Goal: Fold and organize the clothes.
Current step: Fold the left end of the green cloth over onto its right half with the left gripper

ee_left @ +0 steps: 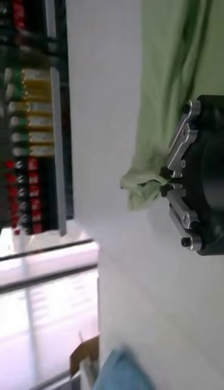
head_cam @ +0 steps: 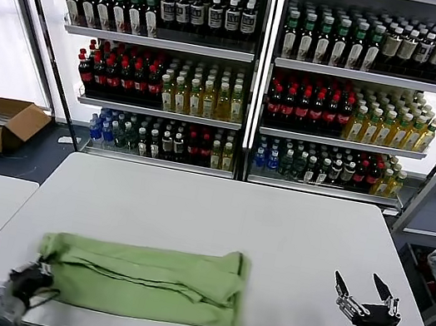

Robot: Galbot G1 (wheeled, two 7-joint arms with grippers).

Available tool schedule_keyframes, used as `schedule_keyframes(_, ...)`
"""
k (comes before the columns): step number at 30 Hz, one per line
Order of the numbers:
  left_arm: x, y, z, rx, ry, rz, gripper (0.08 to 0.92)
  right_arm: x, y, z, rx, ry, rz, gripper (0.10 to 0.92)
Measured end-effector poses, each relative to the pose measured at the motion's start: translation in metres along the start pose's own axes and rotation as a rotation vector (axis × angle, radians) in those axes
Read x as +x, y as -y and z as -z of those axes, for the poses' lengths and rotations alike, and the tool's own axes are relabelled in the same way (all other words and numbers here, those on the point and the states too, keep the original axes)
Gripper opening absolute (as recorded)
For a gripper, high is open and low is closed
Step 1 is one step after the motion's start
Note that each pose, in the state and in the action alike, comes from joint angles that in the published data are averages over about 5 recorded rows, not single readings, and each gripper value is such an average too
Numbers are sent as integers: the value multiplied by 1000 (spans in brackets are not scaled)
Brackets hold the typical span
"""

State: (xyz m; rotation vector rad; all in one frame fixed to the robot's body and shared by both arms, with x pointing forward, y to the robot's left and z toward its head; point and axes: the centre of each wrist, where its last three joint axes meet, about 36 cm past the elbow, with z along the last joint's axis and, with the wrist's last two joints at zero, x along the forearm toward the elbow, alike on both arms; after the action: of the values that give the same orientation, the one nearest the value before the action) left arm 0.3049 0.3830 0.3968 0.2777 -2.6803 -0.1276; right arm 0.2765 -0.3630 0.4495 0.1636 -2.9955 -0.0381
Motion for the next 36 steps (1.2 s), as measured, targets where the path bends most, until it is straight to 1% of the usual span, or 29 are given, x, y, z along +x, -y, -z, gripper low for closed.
schedule_keyframes(4,-7,-52,22,-57,43,63,93,-1,-1,0,-5,6,6,823)
schedule_keyframes(7,-9,-81,43,-93,76,93,93,0,-2,0,-8,10,6,823)
schedule_keyframes(10,-7,-96,61,-115,103,103,93,1,-2,1,-8,14,7,823)
schedule_keyframes(13,-4,-97,77,-127,129,95,93,3,-2,1,-8,16,6,823)
schedule_keyframes(15,-1,-92,86,-130,148,80,93,3,-1,1,-7,16,7,823)
schedule_keyframes(18,4,-78,97,-124,177,42,93,4,-2,-1,-9,15,7,823)
schedule_keyframes(21,9,-57,104,-99,200,-17,93,4,-3,-2,-14,14,8,823)
schedule_keyframes(24,15,-33,105,-65,208,-86,93,4,-4,-4,-15,12,7,823)
schedule_keyframes(26,17,-17,103,-42,203,-131,93,4,-4,-5,-14,10,5,823)
schedule_keyframes(29,21,5,95,-9,183,-193,93,6,-3,-6,-13,7,2,823)
schedule_keyframes(36,27,49,70,44,117,-322,93,7,-3,-6,-13,8,-3,823)
